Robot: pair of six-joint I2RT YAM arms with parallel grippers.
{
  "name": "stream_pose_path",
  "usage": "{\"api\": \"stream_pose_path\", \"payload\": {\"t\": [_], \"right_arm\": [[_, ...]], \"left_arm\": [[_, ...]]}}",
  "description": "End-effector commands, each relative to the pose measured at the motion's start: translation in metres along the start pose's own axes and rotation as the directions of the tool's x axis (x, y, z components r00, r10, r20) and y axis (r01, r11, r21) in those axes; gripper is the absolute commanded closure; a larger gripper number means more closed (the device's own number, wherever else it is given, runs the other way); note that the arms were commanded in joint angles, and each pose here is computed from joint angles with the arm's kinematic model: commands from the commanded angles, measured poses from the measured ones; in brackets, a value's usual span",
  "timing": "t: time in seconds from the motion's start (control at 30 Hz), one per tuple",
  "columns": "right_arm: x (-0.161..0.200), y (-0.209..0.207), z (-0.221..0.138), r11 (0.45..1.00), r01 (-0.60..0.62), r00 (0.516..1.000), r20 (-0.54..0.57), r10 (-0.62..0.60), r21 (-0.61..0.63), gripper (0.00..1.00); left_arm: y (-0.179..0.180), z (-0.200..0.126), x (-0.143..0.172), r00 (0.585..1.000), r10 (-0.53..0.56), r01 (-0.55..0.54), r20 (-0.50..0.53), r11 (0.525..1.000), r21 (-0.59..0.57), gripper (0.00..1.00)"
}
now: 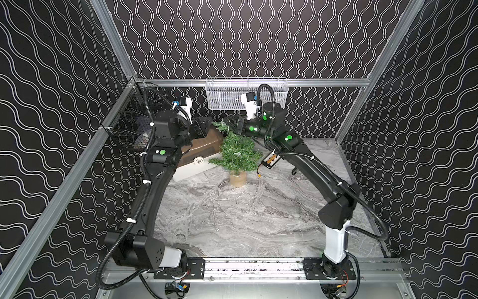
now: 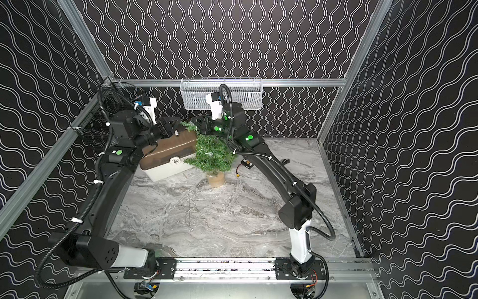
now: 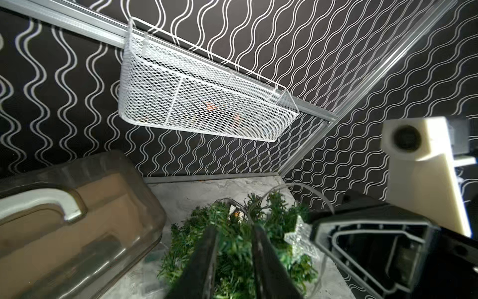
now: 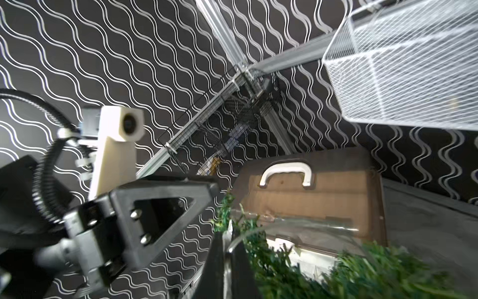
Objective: Remove string lights from the small christmas tree
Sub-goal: Remove the light string from the Christmas tree.
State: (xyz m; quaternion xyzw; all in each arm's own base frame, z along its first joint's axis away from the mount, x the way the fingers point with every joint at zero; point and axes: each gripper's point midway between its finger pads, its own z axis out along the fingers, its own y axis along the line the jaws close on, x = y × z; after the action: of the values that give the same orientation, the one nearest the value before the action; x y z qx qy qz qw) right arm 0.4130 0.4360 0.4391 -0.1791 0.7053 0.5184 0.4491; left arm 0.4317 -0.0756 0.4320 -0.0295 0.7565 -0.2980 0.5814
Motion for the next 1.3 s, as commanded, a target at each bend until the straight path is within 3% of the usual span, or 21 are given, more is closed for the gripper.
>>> {"api": "stream_pose_path", "payload": {"t": [0.0,0.17,0.37,0.53,0.83,1.0,1.13,1.27], "right_arm": [[0.014,0.020,0.015,0.997,-0.017,0.999,-0.047,0.013,-0.074,1.00],[0.024,0.041,0.027,0.993,0.023,0.998,-0.063,-0.031,-0.113,1.00],[0.009,0.033,0.014,0.997,0.070,0.997,-0.008,-0.070,-0.034,1.00],[0.002,0.041,0.015,0.995,0.069,0.998,-0.001,-0.069,-0.078,1.00],[0.040,0.037,0.053,0.975,-0.043,0.994,-0.109,0.020,-0.217,1.00],[0.070,0.054,0.058,0.965,-0.038,0.981,-0.193,-0.013,-0.258,1.00],[0.109,0.066,0.050,0.964,-0.013,0.952,-0.298,-0.068,-0.264,1.00],[0.127,0.047,0.040,0.983,0.035,0.942,-0.324,-0.092,-0.179,1.00]], "left_arm": [[0.016,-0.014,0.007,1.000,-0.014,0.013,-0.019,0.997,-0.073,0.73],[0.029,-0.025,0.013,0.999,-0.043,0.040,-0.027,0.996,-0.086,0.74],[0.028,-0.008,0.026,0.993,-0.106,0.106,-0.053,0.994,-0.005,0.77],[0.030,-0.007,0.027,0.991,-0.130,0.129,-0.045,0.992,-0.014,0.79],[0.054,-0.036,0.032,0.996,-0.083,0.073,-0.039,0.975,-0.209,0.80],[0.075,-0.055,0.031,0.996,-0.090,0.081,-0.013,0.946,-0.314,0.79],[0.087,-0.062,0.035,0.993,-0.116,0.108,-0.002,0.936,-0.336,0.79],[0.082,-0.055,0.038,0.990,-0.142,0.137,0.002,0.952,-0.275,0.74]]}}
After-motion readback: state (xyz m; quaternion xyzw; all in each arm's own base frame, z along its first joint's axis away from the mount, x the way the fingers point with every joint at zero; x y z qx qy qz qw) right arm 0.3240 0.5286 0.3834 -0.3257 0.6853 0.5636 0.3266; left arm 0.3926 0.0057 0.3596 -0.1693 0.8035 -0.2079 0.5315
